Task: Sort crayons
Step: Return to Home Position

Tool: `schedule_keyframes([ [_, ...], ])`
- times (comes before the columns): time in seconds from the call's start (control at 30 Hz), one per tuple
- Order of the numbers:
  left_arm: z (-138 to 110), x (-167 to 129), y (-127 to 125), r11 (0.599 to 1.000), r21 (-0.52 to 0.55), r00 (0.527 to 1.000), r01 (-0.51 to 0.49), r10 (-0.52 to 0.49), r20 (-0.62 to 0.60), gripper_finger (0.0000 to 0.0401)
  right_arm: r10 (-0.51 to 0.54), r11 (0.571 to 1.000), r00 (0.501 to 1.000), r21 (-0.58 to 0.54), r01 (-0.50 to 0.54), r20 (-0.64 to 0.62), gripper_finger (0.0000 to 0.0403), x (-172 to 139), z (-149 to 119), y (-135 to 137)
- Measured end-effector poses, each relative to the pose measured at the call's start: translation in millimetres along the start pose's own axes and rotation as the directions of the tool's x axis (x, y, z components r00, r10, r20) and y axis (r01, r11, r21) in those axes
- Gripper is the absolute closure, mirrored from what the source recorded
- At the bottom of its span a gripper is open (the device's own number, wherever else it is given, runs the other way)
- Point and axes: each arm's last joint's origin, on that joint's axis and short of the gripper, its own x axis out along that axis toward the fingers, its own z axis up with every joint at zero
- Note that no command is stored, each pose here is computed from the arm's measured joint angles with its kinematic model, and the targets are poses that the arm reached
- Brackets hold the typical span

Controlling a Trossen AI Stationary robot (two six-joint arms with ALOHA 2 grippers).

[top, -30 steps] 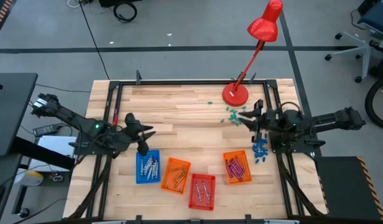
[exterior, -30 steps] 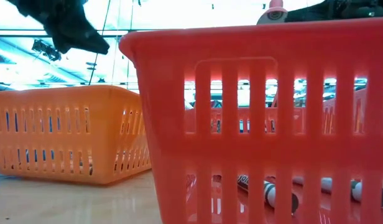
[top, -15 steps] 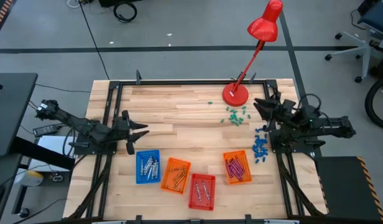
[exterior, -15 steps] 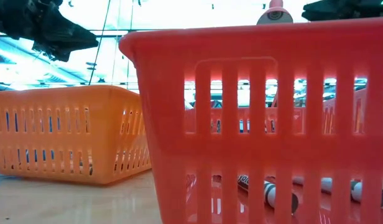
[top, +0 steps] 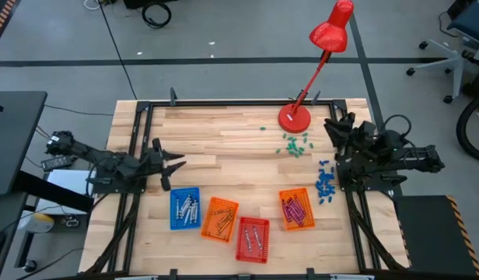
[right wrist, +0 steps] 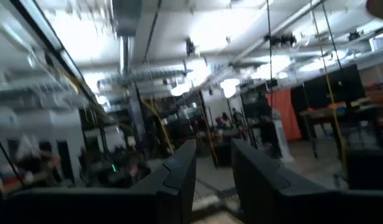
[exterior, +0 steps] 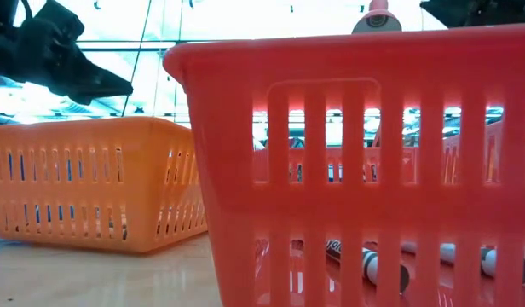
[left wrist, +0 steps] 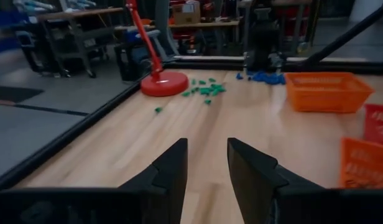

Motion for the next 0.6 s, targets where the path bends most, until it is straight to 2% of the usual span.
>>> schedule_keyframes([
  [0.1,-2,2,2,0.999,0.032,1.000,0.000,0.000,0.009,0.0276,0.036,0.998,0.998,0.043,-0.038,0.042,0.0296,-2,8,0],
  [0.23,1,0,3,0.995,0.075,0.997,0.062,-0.065,0.045,0.0276,0.133,0.987,0.991,0.092,-0.134,0.013,0.0296,-8,20,0],
  [0.37,5,-4,6,0.991,0.105,0.992,0.078,-0.088,0.092,0.0276,0.172,0.978,0.984,0.132,-0.165,-0.044,0.0296,-8,14,2],
  [0.5,9,-8,6,0.981,0.115,0.975,0.158,-0.173,0.137,0.0276,0.196,0.968,0.977,0.175,-0.180,-0.078,0.0296,-9,11,2],
  [0.6,9,-9,6,0.975,0.118,0.969,0.188,-0.203,0.141,0.0276,0.259,0.952,0.963,0.189,-0.241,-0.078,0.0296,-9,11,4],
])
